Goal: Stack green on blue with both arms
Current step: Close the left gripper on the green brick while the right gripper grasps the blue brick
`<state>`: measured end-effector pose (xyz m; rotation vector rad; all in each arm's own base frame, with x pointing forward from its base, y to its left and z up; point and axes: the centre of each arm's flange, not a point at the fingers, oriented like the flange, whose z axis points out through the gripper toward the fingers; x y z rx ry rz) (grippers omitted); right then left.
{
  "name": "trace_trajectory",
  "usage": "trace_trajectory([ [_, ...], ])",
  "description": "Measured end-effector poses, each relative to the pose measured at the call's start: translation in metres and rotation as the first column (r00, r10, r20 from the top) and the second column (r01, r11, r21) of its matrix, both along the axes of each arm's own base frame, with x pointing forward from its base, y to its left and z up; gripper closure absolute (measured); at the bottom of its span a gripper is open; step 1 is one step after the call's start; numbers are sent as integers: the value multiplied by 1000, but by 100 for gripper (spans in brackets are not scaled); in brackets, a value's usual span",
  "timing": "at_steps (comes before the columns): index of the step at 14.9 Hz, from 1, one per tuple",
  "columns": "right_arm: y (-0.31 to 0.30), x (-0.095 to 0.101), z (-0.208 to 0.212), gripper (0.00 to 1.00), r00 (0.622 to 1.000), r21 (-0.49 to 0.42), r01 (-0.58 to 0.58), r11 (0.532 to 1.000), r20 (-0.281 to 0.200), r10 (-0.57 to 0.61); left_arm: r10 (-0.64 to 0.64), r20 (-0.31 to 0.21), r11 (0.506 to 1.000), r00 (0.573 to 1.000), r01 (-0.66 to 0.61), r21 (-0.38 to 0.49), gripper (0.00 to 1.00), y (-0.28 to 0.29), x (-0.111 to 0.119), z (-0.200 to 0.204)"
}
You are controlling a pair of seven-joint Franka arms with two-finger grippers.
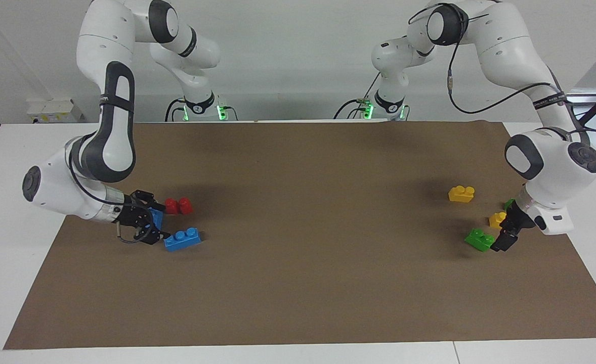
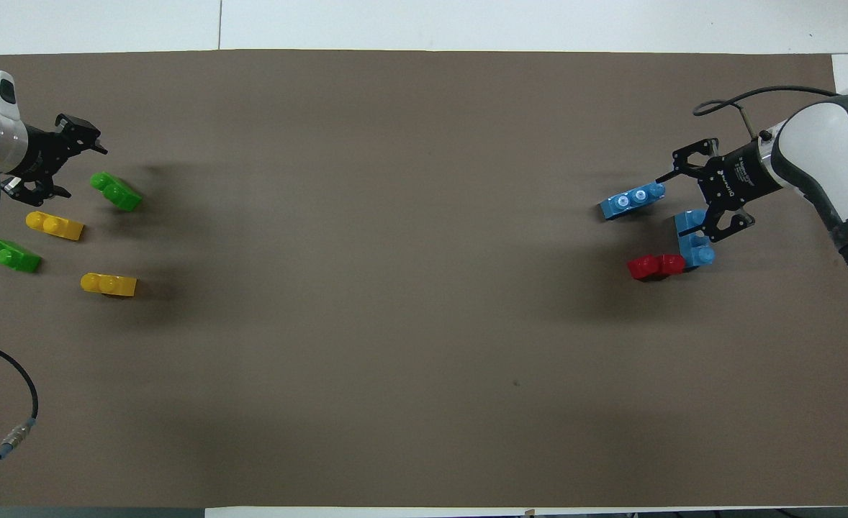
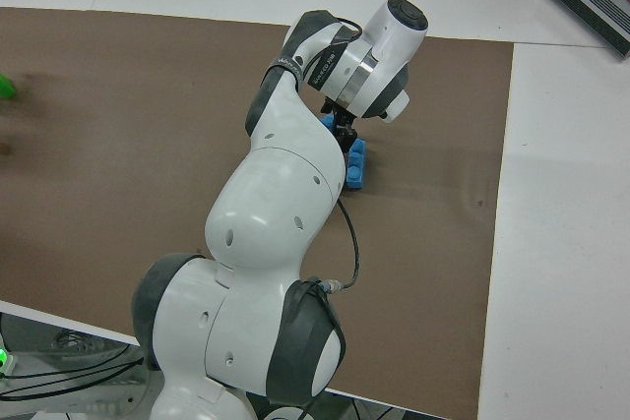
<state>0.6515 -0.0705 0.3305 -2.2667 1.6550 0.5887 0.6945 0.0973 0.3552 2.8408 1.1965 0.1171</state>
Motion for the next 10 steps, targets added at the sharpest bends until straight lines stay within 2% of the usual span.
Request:
trace_trajectory([
  [3,-2,3,1,0,1000,-8,-4,1000,31,4,2,19,1000,1000,-2,1,0,0,3,-5],
  [6,-3,6,1,0,998,-19,5,1000,56,-4,2,9,1000,1000,-2,0,0,-1,1,-17],
  [10,-3,8,-11,0,998,-26,14,1000,59,-12,6,15,1000,1000,-6,1,0,-1,-10,-46],
])
